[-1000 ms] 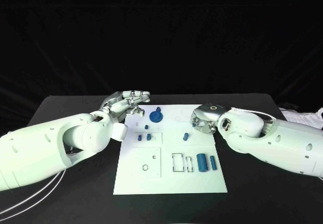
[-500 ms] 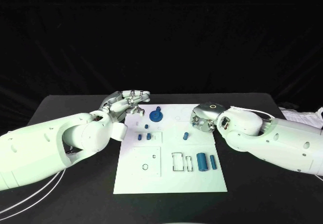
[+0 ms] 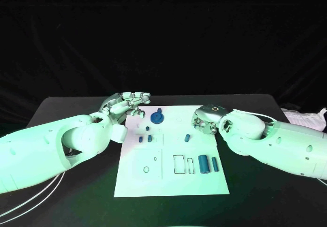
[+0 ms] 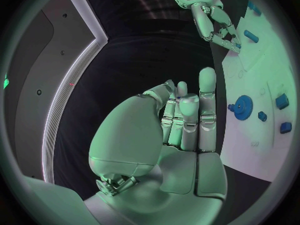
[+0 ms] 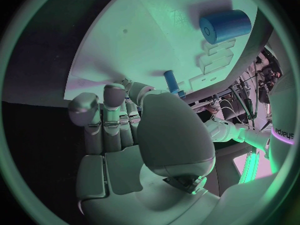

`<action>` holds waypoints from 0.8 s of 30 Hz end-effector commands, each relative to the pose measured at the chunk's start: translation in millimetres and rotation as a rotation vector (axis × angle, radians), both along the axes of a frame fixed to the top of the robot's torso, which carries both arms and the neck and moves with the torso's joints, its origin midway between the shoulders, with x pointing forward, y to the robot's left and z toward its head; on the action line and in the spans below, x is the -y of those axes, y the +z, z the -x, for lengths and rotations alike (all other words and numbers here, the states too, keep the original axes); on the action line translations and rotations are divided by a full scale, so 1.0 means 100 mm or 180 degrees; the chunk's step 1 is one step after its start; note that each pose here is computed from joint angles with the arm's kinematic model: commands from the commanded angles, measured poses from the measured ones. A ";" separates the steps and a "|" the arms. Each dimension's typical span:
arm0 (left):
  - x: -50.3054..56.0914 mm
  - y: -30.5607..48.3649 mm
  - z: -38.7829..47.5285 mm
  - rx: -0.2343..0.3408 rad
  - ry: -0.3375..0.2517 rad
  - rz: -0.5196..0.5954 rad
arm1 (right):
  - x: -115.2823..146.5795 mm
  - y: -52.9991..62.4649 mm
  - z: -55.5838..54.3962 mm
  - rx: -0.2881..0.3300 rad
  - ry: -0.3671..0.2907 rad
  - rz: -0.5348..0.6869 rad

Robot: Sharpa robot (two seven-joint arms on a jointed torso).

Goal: Assemble the parts on the task board

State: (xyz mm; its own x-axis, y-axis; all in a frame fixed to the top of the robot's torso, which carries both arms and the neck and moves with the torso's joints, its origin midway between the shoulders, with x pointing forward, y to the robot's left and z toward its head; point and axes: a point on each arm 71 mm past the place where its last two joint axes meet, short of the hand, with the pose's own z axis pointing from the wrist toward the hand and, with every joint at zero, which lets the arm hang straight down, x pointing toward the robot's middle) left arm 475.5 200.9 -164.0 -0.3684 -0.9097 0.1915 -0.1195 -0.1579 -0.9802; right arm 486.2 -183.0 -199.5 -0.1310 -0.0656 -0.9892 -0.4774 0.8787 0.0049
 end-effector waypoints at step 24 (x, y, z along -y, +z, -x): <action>0.02 -0.002 -0.004 0.0000 -0.0051 0.0006 | -0.03 0.21 0.26 0.0008 -0.0080 -0.0583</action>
State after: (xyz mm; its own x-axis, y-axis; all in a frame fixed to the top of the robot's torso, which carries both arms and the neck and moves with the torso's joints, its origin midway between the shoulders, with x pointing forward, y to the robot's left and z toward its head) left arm 476.4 200.9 -164.7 -0.3666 -0.9108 0.1901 -0.1236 -0.1549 -0.9802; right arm 461.4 -181.6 -179.6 -0.1283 0.0969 -0.9870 -0.4623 0.8746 0.1459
